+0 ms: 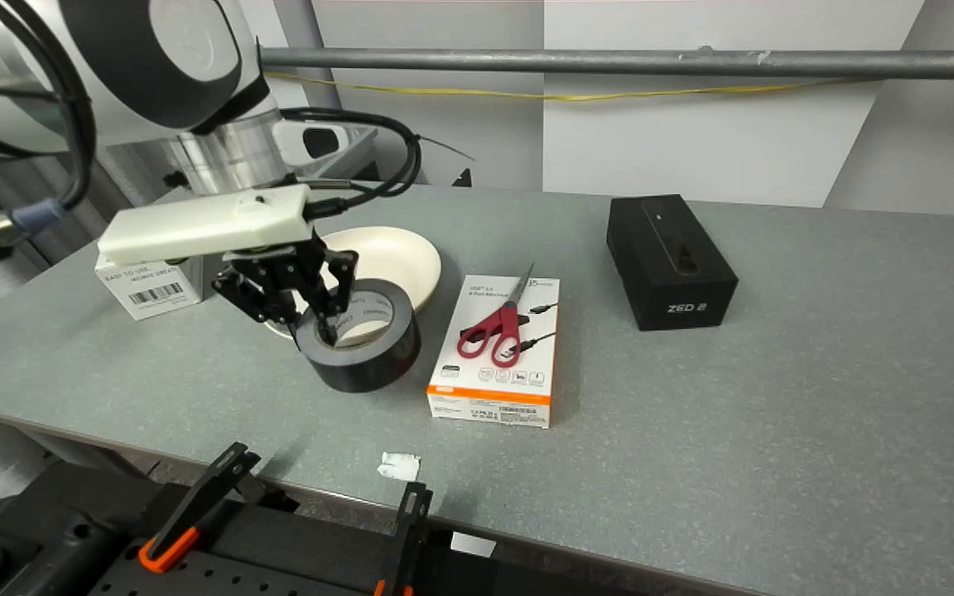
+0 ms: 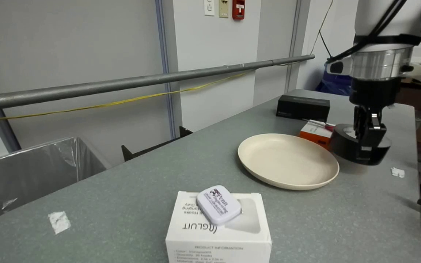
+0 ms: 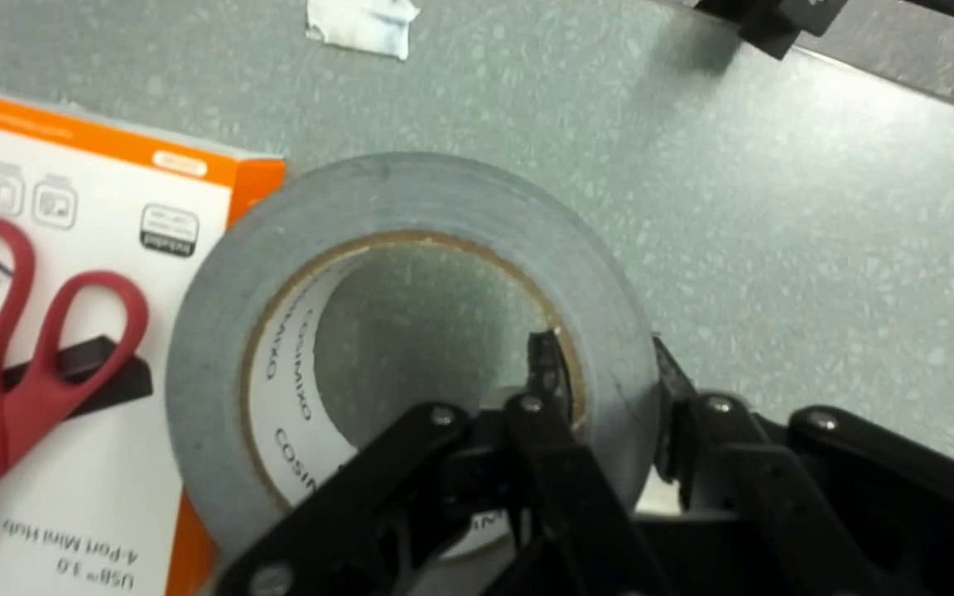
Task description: Put the masking tape on the plate
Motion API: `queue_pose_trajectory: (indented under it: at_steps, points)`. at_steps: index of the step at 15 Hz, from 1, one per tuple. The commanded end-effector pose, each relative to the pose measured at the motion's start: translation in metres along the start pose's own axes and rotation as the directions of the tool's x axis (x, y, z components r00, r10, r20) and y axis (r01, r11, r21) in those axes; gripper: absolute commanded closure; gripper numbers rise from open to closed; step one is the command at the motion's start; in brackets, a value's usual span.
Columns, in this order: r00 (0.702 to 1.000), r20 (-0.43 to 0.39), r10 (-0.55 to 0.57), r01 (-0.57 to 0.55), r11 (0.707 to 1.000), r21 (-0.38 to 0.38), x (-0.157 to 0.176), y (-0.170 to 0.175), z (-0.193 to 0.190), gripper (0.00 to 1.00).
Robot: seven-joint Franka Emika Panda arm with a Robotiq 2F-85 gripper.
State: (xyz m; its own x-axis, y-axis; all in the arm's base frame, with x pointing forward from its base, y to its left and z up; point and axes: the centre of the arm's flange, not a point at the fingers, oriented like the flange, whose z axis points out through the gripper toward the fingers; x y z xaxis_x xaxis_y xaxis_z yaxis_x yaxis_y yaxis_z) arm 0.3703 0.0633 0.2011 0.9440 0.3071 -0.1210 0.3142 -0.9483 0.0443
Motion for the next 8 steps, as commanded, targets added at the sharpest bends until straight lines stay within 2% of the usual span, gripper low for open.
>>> queue_pose_trajectory:
  at_steps: [1, 3, 8]
  points:
    - [0.997, -0.068, -0.027, 0.029, 0.999, 0.021, 0.008, 0.003, -0.039, 0.94]
    - [0.994, -0.097, -0.057, 0.061, 0.997, 0.036, 0.030, 0.002, -0.044, 0.94]
    - [0.977, -0.183, -0.109, 0.122, 0.991, 0.061, 0.112, -0.005, -0.054, 0.94]
